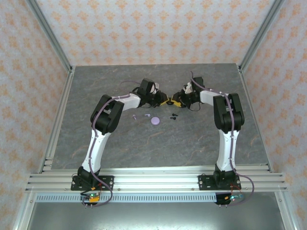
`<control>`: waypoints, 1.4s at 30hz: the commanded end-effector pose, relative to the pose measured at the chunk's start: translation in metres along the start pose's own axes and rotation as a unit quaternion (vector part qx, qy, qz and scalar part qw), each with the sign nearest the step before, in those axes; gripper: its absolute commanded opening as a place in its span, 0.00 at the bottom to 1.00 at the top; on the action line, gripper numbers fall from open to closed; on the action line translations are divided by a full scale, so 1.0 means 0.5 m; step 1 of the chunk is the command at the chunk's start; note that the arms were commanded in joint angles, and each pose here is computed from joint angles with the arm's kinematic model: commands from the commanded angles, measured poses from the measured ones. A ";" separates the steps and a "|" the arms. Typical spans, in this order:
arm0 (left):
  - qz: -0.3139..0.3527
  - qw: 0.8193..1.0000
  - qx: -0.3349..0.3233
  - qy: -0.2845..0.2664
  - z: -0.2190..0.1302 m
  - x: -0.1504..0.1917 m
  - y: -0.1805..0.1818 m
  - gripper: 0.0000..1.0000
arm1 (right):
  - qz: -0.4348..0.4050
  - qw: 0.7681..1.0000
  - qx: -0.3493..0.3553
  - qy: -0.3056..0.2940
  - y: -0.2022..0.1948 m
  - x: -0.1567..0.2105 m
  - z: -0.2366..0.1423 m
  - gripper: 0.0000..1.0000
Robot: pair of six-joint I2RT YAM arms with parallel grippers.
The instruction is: Insert the wireless bluetooth earbuds into the charging case
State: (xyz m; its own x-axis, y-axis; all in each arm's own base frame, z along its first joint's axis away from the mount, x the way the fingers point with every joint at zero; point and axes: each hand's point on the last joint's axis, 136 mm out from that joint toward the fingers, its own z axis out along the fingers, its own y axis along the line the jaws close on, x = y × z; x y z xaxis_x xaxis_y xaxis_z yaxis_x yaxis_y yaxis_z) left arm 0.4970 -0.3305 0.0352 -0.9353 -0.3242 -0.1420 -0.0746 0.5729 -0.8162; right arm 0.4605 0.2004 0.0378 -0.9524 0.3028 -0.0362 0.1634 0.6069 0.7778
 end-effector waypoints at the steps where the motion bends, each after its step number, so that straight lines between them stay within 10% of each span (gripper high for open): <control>1: 0.016 0.999 -0.021 0.030 0.000 0.053 0.005 0.19 | -0.030 0.999 -0.008 0.005 0.039 0.017 -0.025 0.33; 42: 0.007 0.999 -0.007 0.046 0.009 0.065 0.007 0.45 | -0.001 0.998 -0.059 0.018 0.024 0.013 -0.015 0.19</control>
State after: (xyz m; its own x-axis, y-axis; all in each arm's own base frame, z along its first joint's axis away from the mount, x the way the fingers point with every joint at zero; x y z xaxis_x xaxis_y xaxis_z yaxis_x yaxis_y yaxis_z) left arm 0.4861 -0.3384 0.0454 -0.9481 -0.2721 -0.1647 -0.0223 0.5735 -0.8189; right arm 0.4523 0.1976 0.0425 -0.9587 0.2844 0.0002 0.1622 0.5462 0.8218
